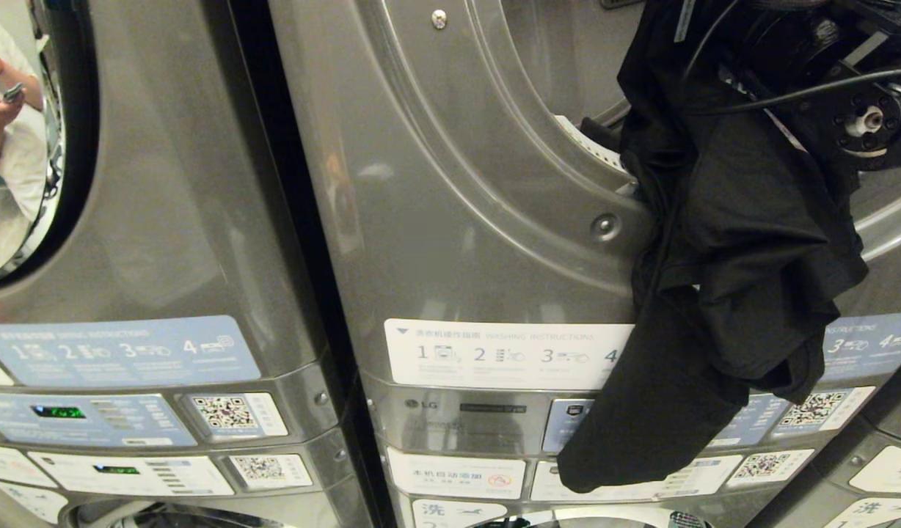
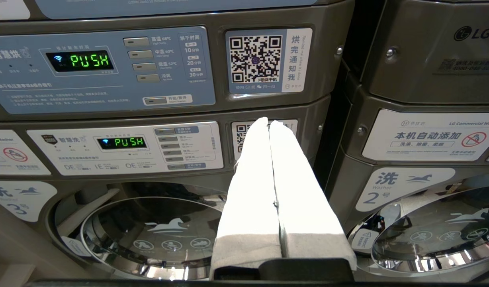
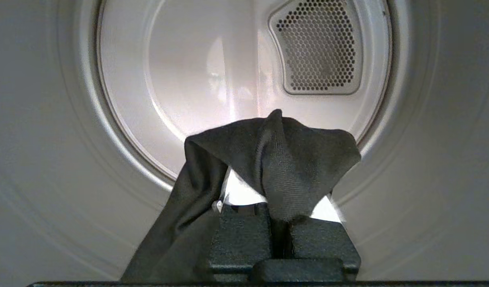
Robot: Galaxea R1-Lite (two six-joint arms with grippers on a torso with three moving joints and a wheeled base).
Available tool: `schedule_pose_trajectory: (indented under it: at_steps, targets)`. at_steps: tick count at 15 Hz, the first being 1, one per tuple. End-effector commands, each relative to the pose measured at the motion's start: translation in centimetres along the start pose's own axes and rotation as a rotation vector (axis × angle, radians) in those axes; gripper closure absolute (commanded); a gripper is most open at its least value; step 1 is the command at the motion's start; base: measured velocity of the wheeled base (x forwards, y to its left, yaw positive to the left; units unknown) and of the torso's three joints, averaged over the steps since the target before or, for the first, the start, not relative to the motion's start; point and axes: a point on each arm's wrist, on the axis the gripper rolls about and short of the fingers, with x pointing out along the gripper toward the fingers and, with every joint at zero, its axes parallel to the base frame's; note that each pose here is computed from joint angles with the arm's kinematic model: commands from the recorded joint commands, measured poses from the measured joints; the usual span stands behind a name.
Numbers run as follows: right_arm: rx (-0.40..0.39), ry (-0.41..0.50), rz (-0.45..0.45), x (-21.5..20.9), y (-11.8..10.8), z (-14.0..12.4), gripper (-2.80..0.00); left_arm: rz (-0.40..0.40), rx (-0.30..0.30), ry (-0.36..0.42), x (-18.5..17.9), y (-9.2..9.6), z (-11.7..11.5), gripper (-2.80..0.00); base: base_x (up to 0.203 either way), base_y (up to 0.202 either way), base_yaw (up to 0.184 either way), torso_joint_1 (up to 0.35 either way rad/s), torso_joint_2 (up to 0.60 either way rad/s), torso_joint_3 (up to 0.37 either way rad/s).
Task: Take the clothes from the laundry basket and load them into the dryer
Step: Put the clothes in the dryer
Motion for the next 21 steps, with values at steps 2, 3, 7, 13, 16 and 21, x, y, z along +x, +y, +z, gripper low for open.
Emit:
schedule_pose_trajectory:
  at_steps: [2,3,7,13,16,21]
  targets:
    - [-0.001,-0.005,-0.005,-0.1,-0.1,0.3,-2.8,0.0,0.001,0.0,0.0,0.0,0.0,0.0,0.0,0.0,0.0,0.0,0.0,0.0]
    - [0.0,-0.004,-0.005,-0.2,-0.1,0.3,-2.8,0.0,0.001,0.0,0.0,0.0,0.0,0.0,0.0,0.0,0.0,0.0,0.0,0.0]
    - [-0.001,0.029,0.011,-0.3,0.0,0.2,-2.8,0.0,0.001,0.0,0.0,0.0,0.0,0.0,0.0,0.0,0.0,0.0,0.0,0.0]
    - [-0.015,0.099,0.037,-0.3,0.3,-0.6,-2.8,0.0,0.001,0.0,0.0,0.0,0.0,0.0,0.0,0.0,0.0,0.0,0.0,0.0]
    - [-0.02,0.16,0.1,-0.7,0.4,-0.8,-2.8,0.0,0.001,0.0,0.0,0.0,0.0,0.0,0.0,0.0,0.0,0.0,0.0,0.0]
    - [-0.017,0.15,0.098,-0.7,0.4,-0.6,-2.8,-0.001,0.001,0.0,0.0,0.0,0.0,0.0,0.0,0.0,0.0,0.0,0.0,0.0]
